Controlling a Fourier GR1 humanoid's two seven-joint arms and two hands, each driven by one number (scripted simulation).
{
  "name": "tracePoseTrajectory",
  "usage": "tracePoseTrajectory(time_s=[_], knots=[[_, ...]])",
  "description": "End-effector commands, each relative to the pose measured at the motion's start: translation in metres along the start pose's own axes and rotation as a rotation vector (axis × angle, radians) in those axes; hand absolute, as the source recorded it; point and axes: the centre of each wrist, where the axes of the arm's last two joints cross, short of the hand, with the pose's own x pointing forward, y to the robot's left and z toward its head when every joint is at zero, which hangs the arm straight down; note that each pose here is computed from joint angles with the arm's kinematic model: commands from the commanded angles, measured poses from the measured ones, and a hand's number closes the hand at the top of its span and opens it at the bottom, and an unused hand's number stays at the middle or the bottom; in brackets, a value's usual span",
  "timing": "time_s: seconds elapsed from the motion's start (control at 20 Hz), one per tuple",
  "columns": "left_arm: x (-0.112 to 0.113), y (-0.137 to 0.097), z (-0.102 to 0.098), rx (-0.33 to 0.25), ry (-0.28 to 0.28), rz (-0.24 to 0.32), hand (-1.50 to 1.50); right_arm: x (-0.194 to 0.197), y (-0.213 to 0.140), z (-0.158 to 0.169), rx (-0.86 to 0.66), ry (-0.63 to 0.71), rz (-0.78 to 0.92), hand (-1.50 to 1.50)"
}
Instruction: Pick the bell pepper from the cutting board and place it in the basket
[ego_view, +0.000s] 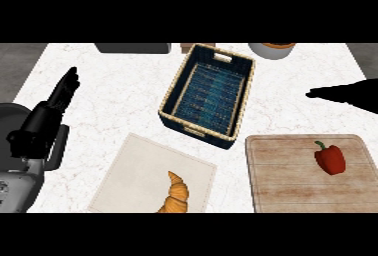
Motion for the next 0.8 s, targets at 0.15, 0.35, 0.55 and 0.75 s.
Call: tracePoseTrajectory(time_s=[0.15, 0.35, 0.55, 0.75], knots=[[0.008, -0.002, -0.012, 0.010, -0.001, 0.000, 0.00, -0.014, 0.023, -0.029, 0.073, 0.014, 0.067, -1.50], [-0.011, -0.027, 0.007, 0.007, -0.022, 0.009, 0.00, -0.015, 0.048, -0.055, 0.134, 0.058, 0.081, -1.50], [-0.009, -0.009, 0.005, 0.008, 0.015, 0.014, 0.00, -0.029, 0.061, -0.057, 0.155, 0.084, 0.087, -1.50], [0.026, 0.003, 0.011, -0.008, 0.004, 0.003, 0.00, -0.050, 0.082, -0.072, 0.136, 0.082, 0.100, -1.50]])
